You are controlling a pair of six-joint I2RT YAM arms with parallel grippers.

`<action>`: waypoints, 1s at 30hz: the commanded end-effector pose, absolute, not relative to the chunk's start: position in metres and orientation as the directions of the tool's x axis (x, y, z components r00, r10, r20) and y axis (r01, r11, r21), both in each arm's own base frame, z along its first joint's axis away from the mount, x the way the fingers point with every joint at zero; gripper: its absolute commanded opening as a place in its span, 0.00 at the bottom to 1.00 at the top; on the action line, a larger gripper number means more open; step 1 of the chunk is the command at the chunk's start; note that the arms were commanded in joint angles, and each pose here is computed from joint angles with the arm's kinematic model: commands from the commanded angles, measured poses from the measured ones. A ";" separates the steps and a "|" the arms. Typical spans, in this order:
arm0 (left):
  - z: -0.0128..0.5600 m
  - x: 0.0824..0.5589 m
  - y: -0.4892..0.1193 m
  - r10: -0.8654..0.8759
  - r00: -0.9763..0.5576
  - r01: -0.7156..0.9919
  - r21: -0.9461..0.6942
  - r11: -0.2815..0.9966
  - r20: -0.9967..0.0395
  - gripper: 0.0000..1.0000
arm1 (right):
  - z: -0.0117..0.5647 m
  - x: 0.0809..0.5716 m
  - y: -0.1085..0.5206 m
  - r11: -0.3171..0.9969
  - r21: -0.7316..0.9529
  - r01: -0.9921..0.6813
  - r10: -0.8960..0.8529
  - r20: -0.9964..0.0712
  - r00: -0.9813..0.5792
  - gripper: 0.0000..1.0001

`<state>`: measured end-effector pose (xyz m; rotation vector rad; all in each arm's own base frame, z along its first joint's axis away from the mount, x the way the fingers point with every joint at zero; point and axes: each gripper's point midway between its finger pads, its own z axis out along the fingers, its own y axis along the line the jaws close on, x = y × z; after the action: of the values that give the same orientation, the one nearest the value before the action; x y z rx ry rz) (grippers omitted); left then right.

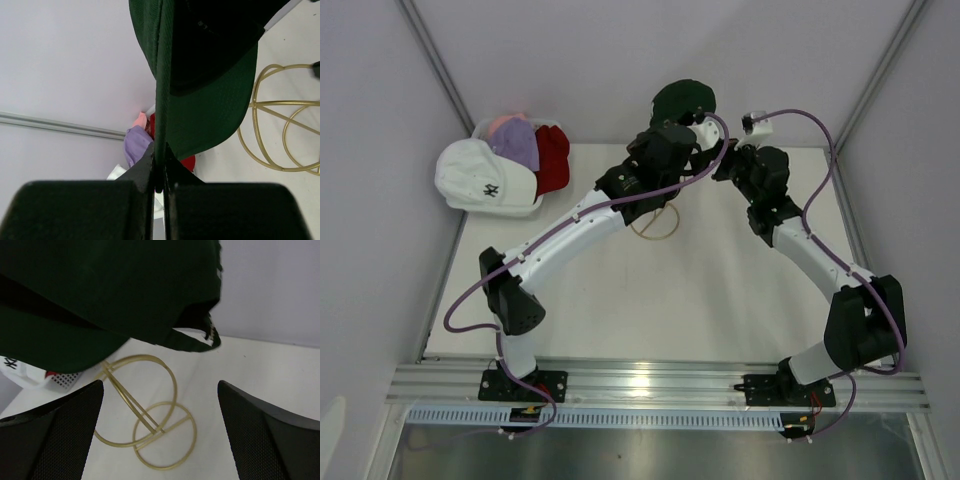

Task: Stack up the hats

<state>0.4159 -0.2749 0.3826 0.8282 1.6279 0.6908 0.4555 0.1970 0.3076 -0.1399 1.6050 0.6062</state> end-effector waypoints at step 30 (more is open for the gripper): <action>0.423 0.402 -0.192 0.873 0.084 -0.140 0.862 0.488 -0.481 0.01 | 0.344 0.521 0.161 0.958 0.194 -0.209 0.205 -0.978 0.028 1.00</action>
<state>0.4125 -0.2018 0.3686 0.8571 1.4256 0.8881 0.5139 0.1628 0.3367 -0.0085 1.5257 0.3122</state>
